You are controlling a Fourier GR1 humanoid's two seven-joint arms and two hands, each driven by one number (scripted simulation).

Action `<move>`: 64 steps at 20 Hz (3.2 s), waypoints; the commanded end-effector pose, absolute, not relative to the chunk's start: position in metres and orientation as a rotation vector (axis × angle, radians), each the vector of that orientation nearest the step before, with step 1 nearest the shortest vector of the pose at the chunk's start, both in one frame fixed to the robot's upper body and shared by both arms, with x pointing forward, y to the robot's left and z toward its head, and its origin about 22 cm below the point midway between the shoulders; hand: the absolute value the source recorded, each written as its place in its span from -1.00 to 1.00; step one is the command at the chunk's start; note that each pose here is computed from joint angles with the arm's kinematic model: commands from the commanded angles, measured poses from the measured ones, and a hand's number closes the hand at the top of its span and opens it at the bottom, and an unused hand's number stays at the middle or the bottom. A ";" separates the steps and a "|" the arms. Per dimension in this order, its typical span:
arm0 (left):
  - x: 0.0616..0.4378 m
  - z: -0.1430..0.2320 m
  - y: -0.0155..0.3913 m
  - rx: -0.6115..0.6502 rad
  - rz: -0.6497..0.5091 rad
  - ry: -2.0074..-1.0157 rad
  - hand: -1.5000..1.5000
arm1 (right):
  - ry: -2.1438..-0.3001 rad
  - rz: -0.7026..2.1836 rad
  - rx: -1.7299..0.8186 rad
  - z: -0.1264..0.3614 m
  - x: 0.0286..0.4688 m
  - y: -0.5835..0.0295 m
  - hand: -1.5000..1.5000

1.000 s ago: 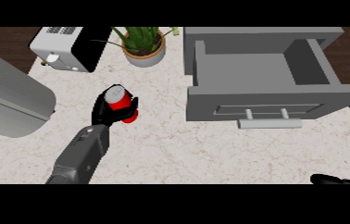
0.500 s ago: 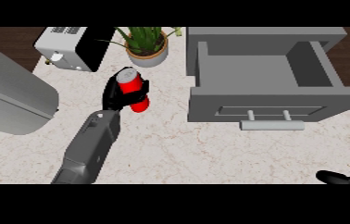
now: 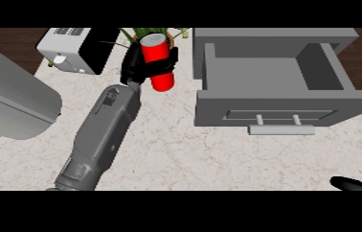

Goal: Pick up the can, place it into the drawer and close the drawer

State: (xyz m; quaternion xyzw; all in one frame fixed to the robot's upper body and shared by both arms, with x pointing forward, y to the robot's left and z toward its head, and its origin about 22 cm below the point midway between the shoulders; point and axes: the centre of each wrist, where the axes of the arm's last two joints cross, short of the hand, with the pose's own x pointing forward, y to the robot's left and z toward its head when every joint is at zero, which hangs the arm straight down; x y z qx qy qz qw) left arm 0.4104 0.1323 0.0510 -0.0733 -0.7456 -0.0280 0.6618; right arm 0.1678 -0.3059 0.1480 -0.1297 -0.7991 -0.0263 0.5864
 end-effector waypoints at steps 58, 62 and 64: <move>0.437 0.244 -0.017 0.086 -0.014 -1.716 -1.00 | -2.030 0.395 -0.478 0.193 0.218 -0.277 -1.00; 0.437 0.247 -0.016 0.035 0.031 -1.705 -1.00 | -1.989 0.531 -0.597 0.190 0.231 -0.275 -1.00; 0.437 0.248 -0.017 0.048 0.033 -1.706 -1.00 | -1.961 0.605 -0.646 0.183 0.237 -0.261 -1.00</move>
